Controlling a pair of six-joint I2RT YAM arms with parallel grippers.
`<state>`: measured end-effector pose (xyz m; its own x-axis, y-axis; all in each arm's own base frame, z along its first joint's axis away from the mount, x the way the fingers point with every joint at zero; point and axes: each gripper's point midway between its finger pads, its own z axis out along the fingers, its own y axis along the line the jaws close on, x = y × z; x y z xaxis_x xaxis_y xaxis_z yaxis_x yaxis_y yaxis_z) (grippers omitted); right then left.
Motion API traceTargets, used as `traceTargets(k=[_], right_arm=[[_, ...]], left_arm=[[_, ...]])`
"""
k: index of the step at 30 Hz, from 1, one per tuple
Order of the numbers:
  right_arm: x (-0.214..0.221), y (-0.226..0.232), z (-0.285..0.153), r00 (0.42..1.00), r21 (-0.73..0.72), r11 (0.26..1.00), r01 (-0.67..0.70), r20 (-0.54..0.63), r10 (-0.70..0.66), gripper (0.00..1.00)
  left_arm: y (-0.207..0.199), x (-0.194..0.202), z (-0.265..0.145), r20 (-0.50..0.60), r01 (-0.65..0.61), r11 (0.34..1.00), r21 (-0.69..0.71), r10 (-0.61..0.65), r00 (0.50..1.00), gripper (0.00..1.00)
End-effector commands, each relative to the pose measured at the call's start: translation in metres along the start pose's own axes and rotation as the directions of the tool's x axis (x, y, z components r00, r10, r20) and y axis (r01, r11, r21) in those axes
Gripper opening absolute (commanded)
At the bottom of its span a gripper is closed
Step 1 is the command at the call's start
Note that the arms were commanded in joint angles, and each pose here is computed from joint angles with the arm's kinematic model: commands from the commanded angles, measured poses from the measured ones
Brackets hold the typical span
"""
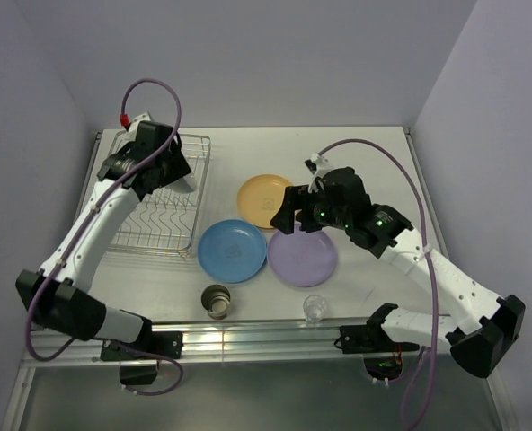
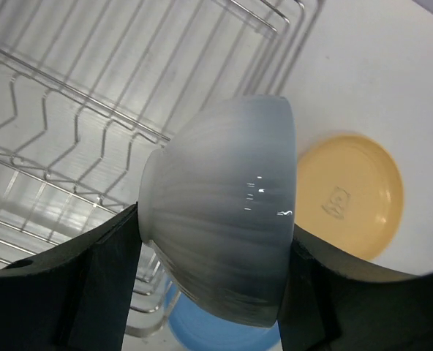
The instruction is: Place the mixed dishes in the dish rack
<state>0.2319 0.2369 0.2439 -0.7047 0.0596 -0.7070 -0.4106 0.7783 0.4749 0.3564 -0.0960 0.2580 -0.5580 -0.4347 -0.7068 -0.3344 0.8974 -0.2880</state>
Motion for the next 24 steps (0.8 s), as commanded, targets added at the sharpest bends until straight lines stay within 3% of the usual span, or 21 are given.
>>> traceTargets(k=[1, 6, 13, 16, 19, 24], right_arm=[[0.004, 0.021, 0.008, 0.999, -0.13, 0.991, 0.001, -0.045, -0.007, 0.86], [0.01, 0.037, 0.003, 0.992, -0.183, 0.98, -0.072, -0.119, 0.051, 0.85], [0.022, 0.035, -0.018, 0.963, -0.102, 0.989, -0.11, -0.259, 0.081, 0.85], [0.018, 0.045, -0.028, 0.961, -0.132, 0.98, -0.149, -0.253, 0.112, 0.85], [0.022, 0.045, -0.032, 0.938, -0.091, 0.983, -0.16, -0.325, 0.122, 0.85], [-0.005, 0.057, -0.036, 0.947, -0.098, 0.989, -0.107, -0.313, 0.071, 0.84]], left_arm=[[-0.004, -0.063, 0.005, 0.168, 0.005, 0.998, -0.068, 0.006, 0.986, 0.0], [0.007, -0.086, 0.042, 0.135, -0.059, 0.967, -0.249, 0.095, 0.986, 0.0], [0.025, -0.118, 0.078, 0.115, -0.021, 0.942, -0.336, 0.063, 0.991, 0.0], [0.036, -0.114, 0.101, 0.094, 0.016, 0.95, -0.311, 0.014, 0.995, 0.0], [0.044, -0.109, 0.109, 0.082, 0.069, 0.956, -0.285, -0.048, 0.996, 0.0], [0.052, -0.109, 0.13, 0.044, 0.118, 0.959, -0.258, -0.11, 0.993, 0.01]])
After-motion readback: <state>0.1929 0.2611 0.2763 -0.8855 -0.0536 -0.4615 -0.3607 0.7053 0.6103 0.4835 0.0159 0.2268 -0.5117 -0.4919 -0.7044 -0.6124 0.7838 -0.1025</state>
